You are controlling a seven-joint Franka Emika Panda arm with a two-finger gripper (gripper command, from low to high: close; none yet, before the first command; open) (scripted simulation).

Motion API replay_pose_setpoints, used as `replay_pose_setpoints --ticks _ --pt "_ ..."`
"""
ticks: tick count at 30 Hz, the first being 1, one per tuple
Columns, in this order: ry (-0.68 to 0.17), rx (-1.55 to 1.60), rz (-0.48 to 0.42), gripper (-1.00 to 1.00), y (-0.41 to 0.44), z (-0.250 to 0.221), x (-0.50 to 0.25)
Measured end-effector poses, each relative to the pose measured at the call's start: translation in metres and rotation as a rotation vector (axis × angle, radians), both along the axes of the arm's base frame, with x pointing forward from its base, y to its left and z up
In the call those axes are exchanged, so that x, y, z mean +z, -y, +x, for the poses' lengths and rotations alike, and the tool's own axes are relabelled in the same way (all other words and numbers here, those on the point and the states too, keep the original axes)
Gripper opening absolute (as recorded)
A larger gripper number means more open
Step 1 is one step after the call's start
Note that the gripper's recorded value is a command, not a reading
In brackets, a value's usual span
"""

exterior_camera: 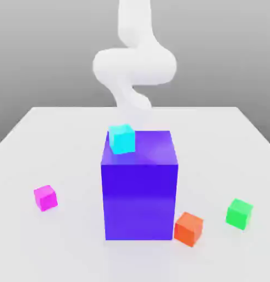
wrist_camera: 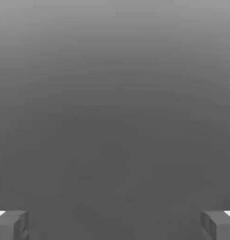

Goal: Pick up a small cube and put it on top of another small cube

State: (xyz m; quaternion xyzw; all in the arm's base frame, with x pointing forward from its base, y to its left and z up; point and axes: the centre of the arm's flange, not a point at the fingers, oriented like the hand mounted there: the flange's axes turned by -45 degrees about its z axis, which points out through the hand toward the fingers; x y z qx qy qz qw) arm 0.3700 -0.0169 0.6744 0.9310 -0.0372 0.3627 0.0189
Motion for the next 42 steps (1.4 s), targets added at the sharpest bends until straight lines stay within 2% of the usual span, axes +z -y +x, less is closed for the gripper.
replay_pose_setpoints --ticks 6,13,19,27,33,42 --pt "-0.144 -0.172 -0.014 0.00 0.056 0.039 -0.095" --pt "-0.306 -0.355 0.017 0.00 0.132 0.042 -0.208" --pt "-0.436 -0.502 0.085 0.00 0.189 0.012 -0.302" --pt "-0.584 -0.680 0.229 0.00 0.233 -0.060 -0.413" --pt "-0.655 -0.812 0.370 0.00 0.243 -0.124 -0.479" --pt "-0.660 -0.804 0.378 0.00 0.239 -0.122 -0.533"
